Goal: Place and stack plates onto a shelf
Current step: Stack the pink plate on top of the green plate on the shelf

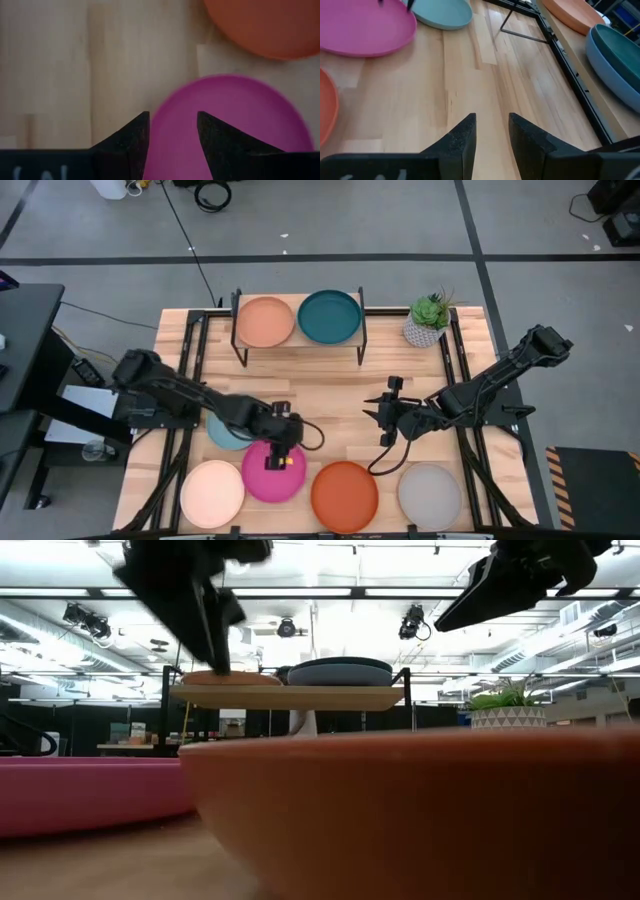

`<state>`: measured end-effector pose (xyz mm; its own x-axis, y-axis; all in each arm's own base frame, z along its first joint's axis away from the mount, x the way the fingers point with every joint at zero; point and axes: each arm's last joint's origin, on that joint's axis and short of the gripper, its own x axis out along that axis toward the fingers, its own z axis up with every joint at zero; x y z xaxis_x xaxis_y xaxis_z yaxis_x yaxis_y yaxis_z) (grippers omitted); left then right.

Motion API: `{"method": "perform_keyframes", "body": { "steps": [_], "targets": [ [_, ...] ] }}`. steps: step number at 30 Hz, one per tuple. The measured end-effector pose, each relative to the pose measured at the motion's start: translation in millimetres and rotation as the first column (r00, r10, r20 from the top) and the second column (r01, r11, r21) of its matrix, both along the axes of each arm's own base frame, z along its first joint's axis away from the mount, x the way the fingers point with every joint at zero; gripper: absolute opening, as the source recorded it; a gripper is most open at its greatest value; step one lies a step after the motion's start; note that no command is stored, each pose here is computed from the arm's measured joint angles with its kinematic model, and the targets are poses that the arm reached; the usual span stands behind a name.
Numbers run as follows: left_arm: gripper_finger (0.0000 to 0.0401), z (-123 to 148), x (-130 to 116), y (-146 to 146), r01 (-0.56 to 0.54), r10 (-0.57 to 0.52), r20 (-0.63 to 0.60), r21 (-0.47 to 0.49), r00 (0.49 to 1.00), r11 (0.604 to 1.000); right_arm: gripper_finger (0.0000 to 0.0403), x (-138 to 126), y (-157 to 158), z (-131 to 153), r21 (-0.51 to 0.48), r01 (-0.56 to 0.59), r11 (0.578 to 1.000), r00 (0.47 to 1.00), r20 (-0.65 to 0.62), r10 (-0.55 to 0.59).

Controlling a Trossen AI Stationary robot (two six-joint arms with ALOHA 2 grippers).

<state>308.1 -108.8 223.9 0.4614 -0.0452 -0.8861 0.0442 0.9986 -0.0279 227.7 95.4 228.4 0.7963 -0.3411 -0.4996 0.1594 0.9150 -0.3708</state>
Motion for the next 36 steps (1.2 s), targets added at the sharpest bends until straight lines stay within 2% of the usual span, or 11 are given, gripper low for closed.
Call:
{"method": "perform_keyframes", "body": {
  "steps": [4,8,15,18,22,27,31,36],
  "targets": [
    [0.0171,-26.4,10.1,1.1,-0.003,0.005,-0.082,0.021,0.997,1.0,0.0121,0.8,0.9,0.7,0.02,-0.017,1.0,1.0,0.005,0.017],
    [0.0171,-44.4,18.5,8.9,0.012,-0.014,-0.147,-0.014,0.989,1.0,0.0121,0.9,0.8,0.6,0.021,-0.018,1.0,1.0,0.004,0.018],
    [0.0168,-62.8,25.2,18.7,0.067,-0.065,-0.203,0.002,0.977,0.998,0.0121,0.7,0.9,0.4,0.021,-0.019,1.0,1.0,0.003,0.019],
    [0.0148,-64.9,26.8,18.9,0.113,-0.117,-0.206,-0.032,0.971,0.993,0.0121,0.6,0.9,0.3,0.021,-0.019,1.0,1.0,0.002,0.019],
    [0.0091,-67.9,26.8,19.8,0.124,-0.131,-0.223,-0.044,0.966,0.991,0.0121,0.5,0.9,0.1,0.02,-0.02,1.0,1.0,-0.001,0.02],
    [0.0016,-66.6,25.9,19.9,0.175,-0.181,-0.229,-0.044,0.957,0.984,0.0121,0.4,0.9,0.1,0.021,-0.018,1.0,1.0,-0.001,0.018],
    [0.0016,-50.4,25.6,21.6,0.213,-0.216,-0.24,-0.042,0.946,0.976,0.0121,0.1,1.0,-0.5,0.028,-0.022,0.999,1.0,-0.006,0.022],
    [0.0014,-11.4,22.1,32.2,0.215,-0.219,-0.243,-0.044,0.945,0.976,0.0121,-0.8,1.3,-1.7,0.041,-0.027,0.999,0.999,-0.019,0.028]
  ]
}}
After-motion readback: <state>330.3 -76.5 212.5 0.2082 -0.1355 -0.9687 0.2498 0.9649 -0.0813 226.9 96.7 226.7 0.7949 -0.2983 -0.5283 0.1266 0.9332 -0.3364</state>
